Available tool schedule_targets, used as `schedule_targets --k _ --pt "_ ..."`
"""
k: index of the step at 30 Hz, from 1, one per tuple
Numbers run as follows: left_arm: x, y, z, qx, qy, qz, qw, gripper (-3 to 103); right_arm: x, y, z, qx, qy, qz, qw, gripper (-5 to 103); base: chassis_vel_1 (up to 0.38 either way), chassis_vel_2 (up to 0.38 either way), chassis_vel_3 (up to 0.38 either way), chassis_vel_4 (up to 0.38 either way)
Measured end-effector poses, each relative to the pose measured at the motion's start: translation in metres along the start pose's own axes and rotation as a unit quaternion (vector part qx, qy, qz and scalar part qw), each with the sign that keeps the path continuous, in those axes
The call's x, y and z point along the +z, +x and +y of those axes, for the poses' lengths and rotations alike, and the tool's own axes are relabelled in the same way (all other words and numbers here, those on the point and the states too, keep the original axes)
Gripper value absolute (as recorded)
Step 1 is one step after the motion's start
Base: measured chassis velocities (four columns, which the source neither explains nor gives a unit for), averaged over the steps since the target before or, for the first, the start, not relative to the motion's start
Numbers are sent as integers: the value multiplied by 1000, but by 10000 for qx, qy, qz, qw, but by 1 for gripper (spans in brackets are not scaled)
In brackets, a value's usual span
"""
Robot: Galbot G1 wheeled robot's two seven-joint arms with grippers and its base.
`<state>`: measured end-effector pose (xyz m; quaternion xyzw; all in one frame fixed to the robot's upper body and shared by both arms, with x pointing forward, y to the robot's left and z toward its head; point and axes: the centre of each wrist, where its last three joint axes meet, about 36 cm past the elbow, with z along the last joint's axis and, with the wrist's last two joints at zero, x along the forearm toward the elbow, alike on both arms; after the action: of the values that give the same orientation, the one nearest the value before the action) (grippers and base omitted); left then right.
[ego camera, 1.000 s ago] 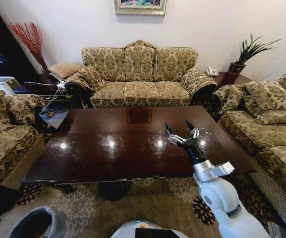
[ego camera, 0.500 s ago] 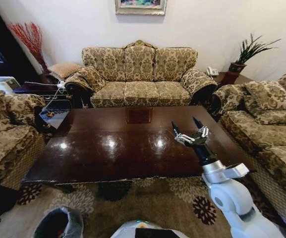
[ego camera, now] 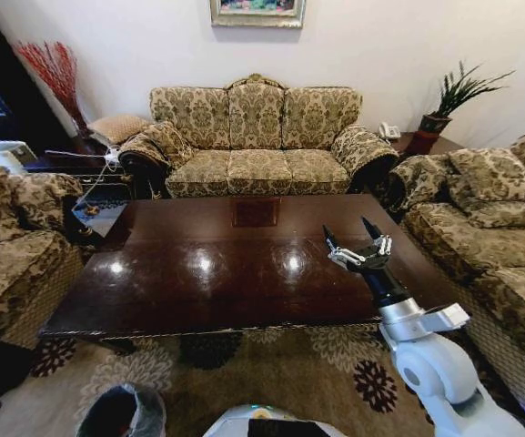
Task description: Move to the front of the table and place the trash on the table into the trash bin.
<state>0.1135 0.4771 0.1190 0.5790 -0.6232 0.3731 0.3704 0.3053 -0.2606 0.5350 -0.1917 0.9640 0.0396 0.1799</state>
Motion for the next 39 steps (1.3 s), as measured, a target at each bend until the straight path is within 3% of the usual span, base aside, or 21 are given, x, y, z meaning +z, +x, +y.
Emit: schedule_targets --k 11,13,15,18,22,23,24,28,32,34,36,39 --pt "12 -6 26 -195 117 -12 9997 -2 8 2 5 38 -102 -10 9999 100 0 0 0 0" --pt "16 -3 36 -78 72 111 9999 14 9 3 1 72 -85 -19 9999 100 0 0 0 0" --pt "16 -2 38 -42 55 138 9999 14 9 4 0 76 -81 -21 9999 100 0 0 0 0" --pt "17 6 43 60 -39 160 9998 30 10 4 -5 94 -78 -57 9999 100 0 0 0 0" --pt "15 18 49 262 -153 151 9994 41 11 4 -6 84 -117 -94 9999 100 0 0 0 0" --pt "14 21 51 310 -193 122 9993 41 12 4 -6 83 -127 -102 9998 100 0 0 0 0" --pt "14 25 53 343 -246 68 9991 52 14 5 -6 84 -148 -107 9998 100 0 0 0 0" --pt "13 30 59 380 -318 -33 9988 62 17 7 -6 87 -181 -107 9997 100 0 0 0 0" --pt "7 43 67 529 -409 -177 9976 84 22 11 -6 92 -218 -85 9997 100 0 0 0 0" --pt "5 47 68 533 -465 -220 9973 84 22 11 -6 91 -220 -82 9997 100 0 0 0 0" --pt "1 55 68 525 -539 -334 9966 94 21 11 -6 80 -223 -56 9997 100 0 0 0 0" --pt "-6 66 64 525 -537 -427 9963 100 20 10 -5 71 -223 -44 9997 100 0 0 0 0"
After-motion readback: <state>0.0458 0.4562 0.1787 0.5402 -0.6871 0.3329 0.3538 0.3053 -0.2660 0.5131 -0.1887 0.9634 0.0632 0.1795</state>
